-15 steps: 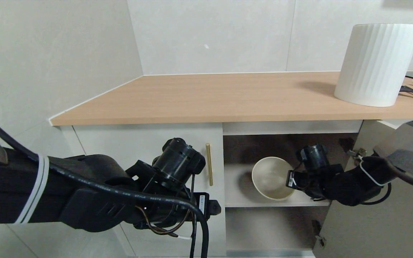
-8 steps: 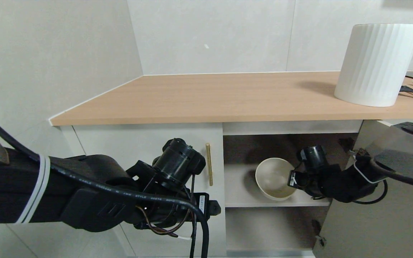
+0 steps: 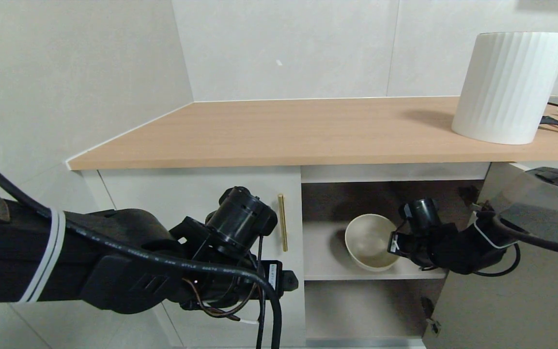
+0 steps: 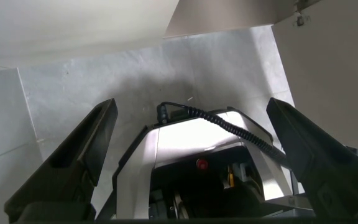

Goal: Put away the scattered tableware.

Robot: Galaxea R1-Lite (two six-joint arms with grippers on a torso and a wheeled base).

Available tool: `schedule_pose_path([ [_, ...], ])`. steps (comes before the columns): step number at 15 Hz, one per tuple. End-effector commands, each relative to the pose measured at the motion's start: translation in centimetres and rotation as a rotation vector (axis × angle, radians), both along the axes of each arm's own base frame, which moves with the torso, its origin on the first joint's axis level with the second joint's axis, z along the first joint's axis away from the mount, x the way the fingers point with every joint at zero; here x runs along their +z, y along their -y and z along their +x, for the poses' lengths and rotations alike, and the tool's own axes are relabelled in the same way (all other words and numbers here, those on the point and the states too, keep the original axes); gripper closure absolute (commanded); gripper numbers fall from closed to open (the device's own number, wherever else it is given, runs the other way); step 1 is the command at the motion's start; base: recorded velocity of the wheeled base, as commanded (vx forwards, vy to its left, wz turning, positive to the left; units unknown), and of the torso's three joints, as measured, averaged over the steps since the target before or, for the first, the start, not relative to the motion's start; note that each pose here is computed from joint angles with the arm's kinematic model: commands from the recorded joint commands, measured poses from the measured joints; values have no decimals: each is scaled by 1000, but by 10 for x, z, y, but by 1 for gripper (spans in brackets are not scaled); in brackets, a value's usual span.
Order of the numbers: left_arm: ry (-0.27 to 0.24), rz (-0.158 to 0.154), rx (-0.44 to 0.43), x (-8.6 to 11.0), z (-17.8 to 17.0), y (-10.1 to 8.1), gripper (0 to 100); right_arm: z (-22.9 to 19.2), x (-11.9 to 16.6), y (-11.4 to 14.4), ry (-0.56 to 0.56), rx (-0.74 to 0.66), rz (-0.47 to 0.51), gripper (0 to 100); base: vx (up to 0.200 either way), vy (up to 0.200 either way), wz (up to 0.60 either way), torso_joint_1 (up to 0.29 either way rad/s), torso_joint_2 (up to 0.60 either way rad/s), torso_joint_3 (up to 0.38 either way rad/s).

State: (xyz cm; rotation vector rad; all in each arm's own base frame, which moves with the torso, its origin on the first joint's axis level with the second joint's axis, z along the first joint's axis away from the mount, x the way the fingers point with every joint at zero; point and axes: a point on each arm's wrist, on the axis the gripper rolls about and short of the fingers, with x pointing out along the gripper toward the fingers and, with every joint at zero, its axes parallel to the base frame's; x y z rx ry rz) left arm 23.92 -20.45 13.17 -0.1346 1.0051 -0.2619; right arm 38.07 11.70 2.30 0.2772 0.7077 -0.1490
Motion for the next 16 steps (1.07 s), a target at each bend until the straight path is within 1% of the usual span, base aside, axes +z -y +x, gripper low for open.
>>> schedule_pose_path([
  [1,-1,1,0,0,0,0,0,0,-1,0,-1,1,0,0,0,0,0,0,0,0],
  [6,2,-1,1,1,0,0,0,-2,2,-1,3,3,2,0,0,0,0,0,0,0],
  [8,13,-7,9,4,0,-3,0,-5,8,0,10,6,3,0,0,0,0,0,0,0],
  [10,38,-27,28,15,0,-10,0,-16,17,1,9,25,5,0,0,0,0,0,0,0],
  [11,78,-58,60,32,-2,-24,0,-34,34,1,21,73,-4,0,0,0,0,0,0,0],
  [12,78,-58,60,32,-2,-24,0,-34,34,1,21,73,-4,0,0,0,0,0,0,0],
  [13,133,-94,112,60,-10,-50,0,-75,73,8,48,165,-56,0,0,0,0,0,0,0],
  [14,162,-114,131,73,-17,-62,0,-97,96,15,71,228,-75,0,0,0,0,0,0,0],
  [15,181,-126,134,84,-29,-71,0,-125,124,22,96,300,-77,0,0,0,0,0,0,0],
  [16,195,-136,142,93,-41,-81,0,-151,147,23,104,361,-64,0,0,0,0,0,0,0],
])
